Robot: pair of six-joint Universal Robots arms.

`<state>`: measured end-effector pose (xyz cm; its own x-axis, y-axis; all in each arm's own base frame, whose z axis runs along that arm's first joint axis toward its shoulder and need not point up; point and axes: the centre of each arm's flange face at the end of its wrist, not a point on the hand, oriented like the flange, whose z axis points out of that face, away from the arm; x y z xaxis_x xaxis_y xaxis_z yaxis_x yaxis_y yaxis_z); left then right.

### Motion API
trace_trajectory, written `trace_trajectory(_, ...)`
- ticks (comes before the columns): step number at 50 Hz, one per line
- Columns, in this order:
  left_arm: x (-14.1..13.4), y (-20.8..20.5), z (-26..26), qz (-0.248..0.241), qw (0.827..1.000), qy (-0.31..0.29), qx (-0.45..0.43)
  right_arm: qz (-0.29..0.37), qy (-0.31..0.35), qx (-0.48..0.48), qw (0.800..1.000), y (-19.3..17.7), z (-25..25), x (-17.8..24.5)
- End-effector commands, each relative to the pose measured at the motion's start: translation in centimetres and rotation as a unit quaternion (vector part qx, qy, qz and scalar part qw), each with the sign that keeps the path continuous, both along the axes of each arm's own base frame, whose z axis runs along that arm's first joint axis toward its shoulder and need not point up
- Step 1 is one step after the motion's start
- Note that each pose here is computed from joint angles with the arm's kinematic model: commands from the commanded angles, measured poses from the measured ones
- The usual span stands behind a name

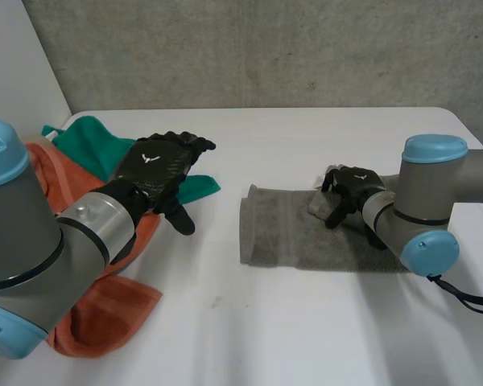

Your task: Fold the laundry.

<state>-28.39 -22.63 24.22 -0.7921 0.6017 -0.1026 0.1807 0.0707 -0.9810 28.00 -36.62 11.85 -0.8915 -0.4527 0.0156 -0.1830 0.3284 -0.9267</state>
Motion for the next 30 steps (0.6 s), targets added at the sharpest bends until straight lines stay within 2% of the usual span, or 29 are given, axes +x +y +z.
trace_trajectory(1,0.2,-0.4,-0.2,0.006,1.000,0.001,-0.005,0.007,0.007,-0.009,1.000,-0.1,-0.4,0.5)
trace_trajectory(6,0.4,-0.6,0.0,0.011,1.000,0.002,-0.007,0.014,0.013,-0.049,0.999,0.1,2.1,1.1)
trace_trajectory(11,0.9,-0.9,0.3,0.019,1.000,0.007,-0.010,0.029,-0.011,-0.122,0.992,1.0,6.2,2.5)
trace_trajectory(16,1.6,-1.4,0.8,0.032,0.999,0.011,-0.015,0.075,-0.039,-0.161,0.983,4.2,8.3,4.5)
trace_trajectory(24,2.3,-1.8,1.0,0.042,0.999,0.018,-0.019,0.170,-0.039,-0.123,0.977,10.5,5.2,6.6)
trace_trajectory(30,2.3,-1.7,0.8,0.042,0.999,0.017,-0.018,0.183,-0.014,-0.100,0.978,12.0,2.1,6.5)
